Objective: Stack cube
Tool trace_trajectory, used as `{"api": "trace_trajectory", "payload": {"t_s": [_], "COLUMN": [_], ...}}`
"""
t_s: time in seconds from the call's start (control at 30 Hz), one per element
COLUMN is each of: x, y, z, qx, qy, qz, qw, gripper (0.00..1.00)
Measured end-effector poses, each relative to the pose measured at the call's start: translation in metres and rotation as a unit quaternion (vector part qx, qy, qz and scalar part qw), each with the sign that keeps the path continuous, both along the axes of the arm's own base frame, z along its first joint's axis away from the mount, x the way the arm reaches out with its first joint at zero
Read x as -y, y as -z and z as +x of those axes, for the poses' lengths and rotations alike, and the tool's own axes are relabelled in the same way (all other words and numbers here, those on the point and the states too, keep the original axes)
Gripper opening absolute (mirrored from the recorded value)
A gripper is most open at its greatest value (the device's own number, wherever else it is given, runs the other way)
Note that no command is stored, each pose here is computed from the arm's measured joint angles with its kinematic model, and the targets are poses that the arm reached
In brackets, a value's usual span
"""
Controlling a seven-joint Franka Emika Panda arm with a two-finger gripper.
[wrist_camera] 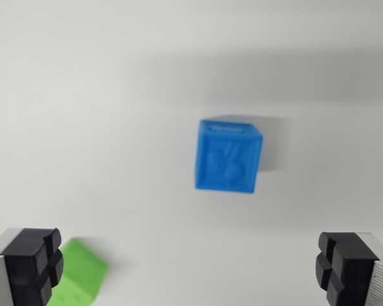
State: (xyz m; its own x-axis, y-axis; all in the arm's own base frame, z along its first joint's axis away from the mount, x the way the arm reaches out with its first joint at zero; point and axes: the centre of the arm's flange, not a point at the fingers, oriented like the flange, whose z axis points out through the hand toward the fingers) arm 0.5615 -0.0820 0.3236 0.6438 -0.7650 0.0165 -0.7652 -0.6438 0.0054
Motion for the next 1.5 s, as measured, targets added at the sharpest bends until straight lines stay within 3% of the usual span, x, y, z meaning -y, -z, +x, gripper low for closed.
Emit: {"api": "trace_trajectory", "payload": {"t_s": [0.4,1.0,1.27,1.5], "x": [0.012,0.030,0.032,0.032], "y": [0.046,0.120,0.154,0.181], "z": [-0.008,-0.022,-0.025,-0.025], "qx": [-0.0022,-0.0056,-0.0070,-0.0065], "qy": [0.004,0.010,0.010,0.011], "qz": [0.0030,0.0063,0.0067,0.0066], "qw": [1.0000,0.9999,0.9999,0.9999], "gripper": [1.00,1.00,1.00,1.00]}}
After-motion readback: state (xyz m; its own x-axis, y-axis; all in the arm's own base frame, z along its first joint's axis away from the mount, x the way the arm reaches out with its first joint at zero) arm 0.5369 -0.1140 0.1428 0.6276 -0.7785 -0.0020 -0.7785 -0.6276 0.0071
